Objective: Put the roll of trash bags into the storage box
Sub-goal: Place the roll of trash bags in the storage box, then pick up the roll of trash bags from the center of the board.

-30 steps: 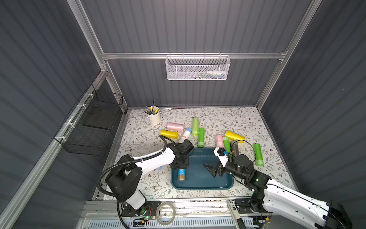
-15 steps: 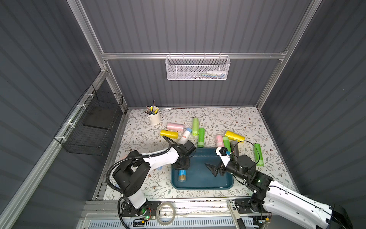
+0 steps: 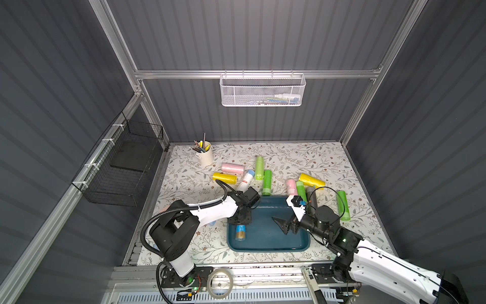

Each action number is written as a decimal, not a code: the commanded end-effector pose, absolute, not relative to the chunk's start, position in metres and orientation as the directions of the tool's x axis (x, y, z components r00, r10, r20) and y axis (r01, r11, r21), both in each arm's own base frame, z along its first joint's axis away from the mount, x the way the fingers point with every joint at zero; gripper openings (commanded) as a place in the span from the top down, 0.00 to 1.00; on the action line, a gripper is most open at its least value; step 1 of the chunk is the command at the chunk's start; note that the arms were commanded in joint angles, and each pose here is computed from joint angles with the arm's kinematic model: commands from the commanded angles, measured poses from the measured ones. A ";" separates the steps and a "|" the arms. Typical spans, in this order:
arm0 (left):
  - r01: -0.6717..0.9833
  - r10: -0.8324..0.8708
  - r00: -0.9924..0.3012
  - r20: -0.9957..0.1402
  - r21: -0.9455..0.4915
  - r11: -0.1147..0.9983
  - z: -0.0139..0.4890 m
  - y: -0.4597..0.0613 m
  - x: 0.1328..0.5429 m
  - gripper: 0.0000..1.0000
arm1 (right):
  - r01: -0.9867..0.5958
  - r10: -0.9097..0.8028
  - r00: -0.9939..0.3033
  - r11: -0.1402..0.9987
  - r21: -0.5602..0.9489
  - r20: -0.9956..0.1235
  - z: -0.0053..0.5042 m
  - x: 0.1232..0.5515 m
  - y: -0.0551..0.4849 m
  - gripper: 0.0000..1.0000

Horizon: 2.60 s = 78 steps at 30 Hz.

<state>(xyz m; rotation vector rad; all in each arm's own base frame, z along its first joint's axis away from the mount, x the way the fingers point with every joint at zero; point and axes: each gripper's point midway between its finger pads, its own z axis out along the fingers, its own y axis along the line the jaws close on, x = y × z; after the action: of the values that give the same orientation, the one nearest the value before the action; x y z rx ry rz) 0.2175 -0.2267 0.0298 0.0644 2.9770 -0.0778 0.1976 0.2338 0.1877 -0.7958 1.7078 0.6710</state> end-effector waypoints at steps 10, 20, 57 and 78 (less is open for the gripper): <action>0.076 0.078 -0.985 -0.152 0.022 0.997 0.030 -0.213 0.213 0.50 | -0.789 -0.177 -0.186 0.613 0.040 -0.966 0.191 0.196 0.234 0.01; 0.074 0.073 -0.980 -0.184 0.000 0.997 0.048 -0.214 0.215 0.45 | -0.791 -0.178 -0.186 0.610 0.040 -0.966 0.191 0.196 0.234 0.01; 0.094 0.106 -0.946 -0.307 0.053 0.994 0.129 -0.098 0.275 0.28 | -0.789 -0.200 -0.204 0.613 0.040 -0.958 0.181 0.199 0.237 0.01; 0.145 0.142 -0.983 -0.120 -0.016 0.989 0.056 -0.099 0.271 0.29 | -0.789 -0.194 -0.193 0.614 0.034 -0.962 0.185 0.198 0.235 0.01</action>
<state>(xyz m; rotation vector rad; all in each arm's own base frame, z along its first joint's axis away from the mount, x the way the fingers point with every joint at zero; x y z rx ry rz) 0.2754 -0.0943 0.0631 0.1762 2.9846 0.0206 0.1982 0.2342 0.1814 -0.8043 1.7298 0.6641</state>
